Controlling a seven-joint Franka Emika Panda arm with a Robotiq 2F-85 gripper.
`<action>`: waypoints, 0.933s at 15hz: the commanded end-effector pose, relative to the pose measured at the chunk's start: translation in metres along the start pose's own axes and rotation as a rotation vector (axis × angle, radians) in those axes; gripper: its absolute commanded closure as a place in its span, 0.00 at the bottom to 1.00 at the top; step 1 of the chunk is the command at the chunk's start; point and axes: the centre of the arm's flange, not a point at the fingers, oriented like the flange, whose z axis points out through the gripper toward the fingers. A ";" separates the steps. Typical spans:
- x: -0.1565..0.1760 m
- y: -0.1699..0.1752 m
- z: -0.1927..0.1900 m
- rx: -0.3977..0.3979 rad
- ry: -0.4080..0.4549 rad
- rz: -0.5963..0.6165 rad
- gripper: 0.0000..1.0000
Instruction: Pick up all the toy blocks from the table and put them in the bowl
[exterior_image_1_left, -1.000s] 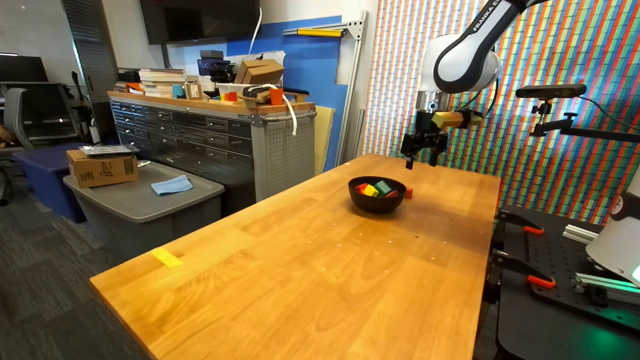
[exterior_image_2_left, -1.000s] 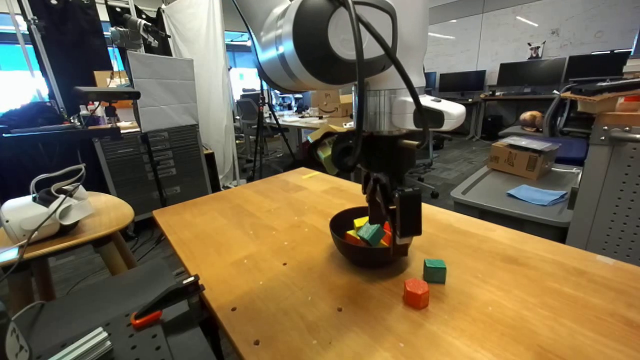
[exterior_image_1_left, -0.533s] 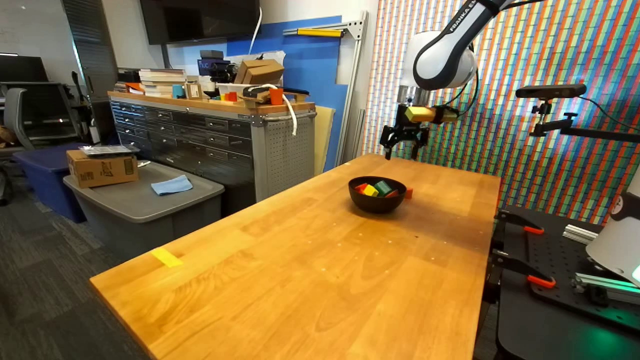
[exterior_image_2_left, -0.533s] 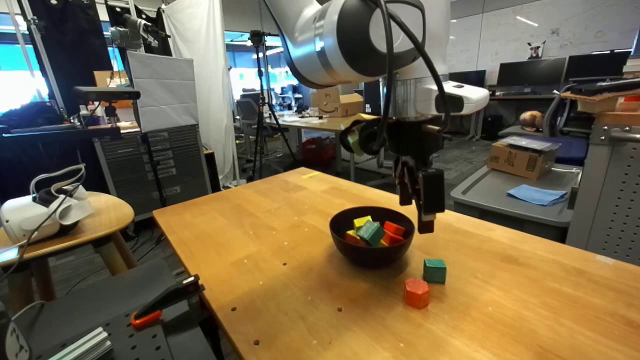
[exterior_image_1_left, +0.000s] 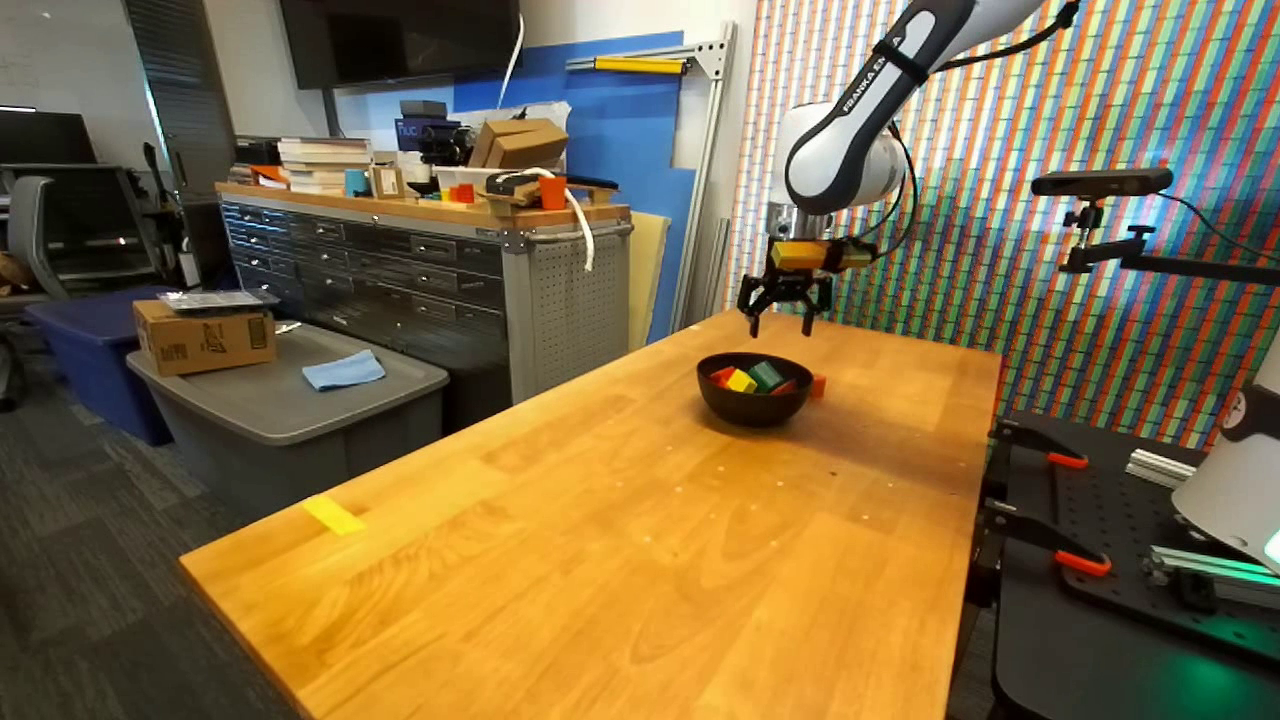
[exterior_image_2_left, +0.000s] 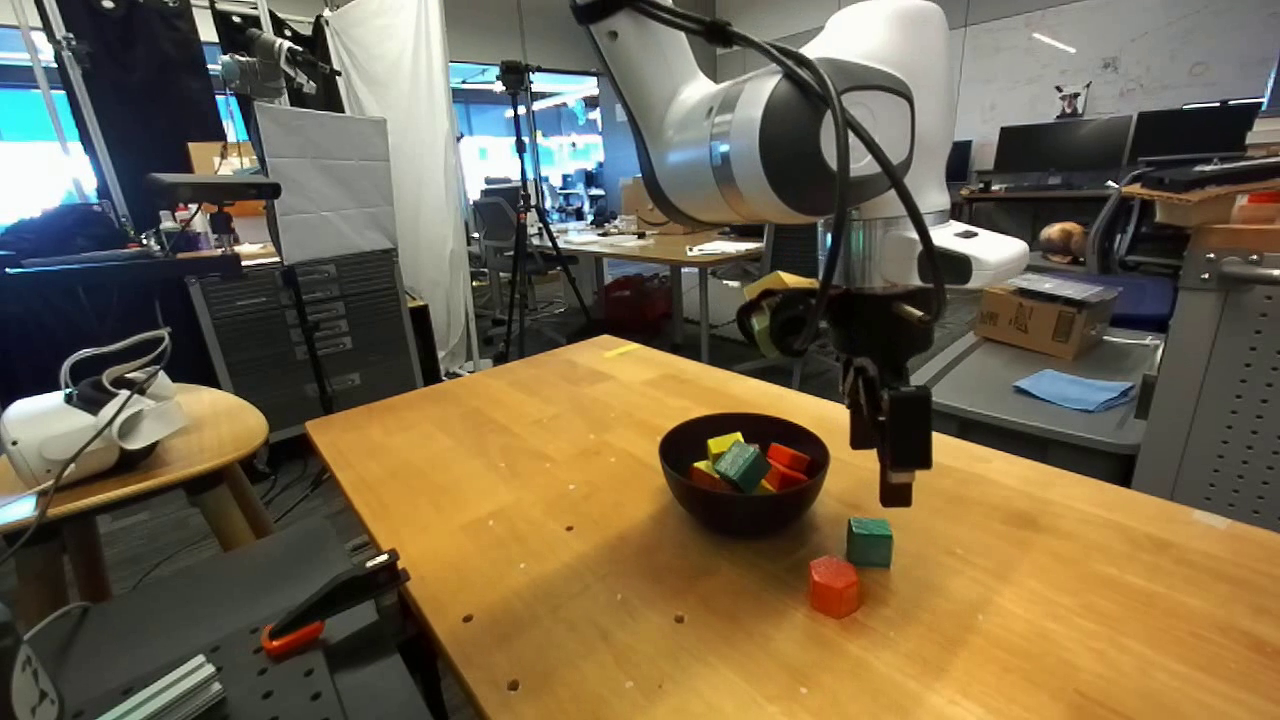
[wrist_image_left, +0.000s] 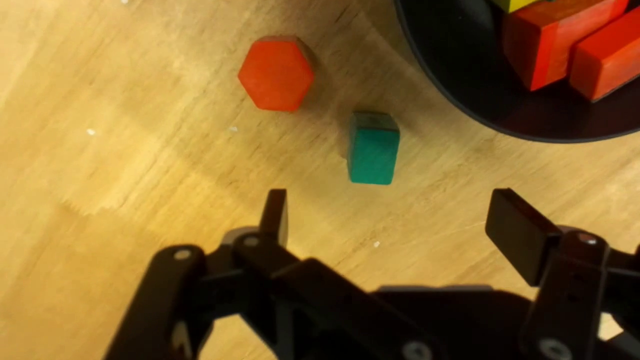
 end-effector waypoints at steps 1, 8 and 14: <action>0.019 -0.010 0.021 -0.022 0.024 0.003 0.00; 0.012 -0.020 0.056 -0.036 -0.039 0.024 0.00; 0.011 -0.018 0.065 -0.024 -0.056 0.068 0.58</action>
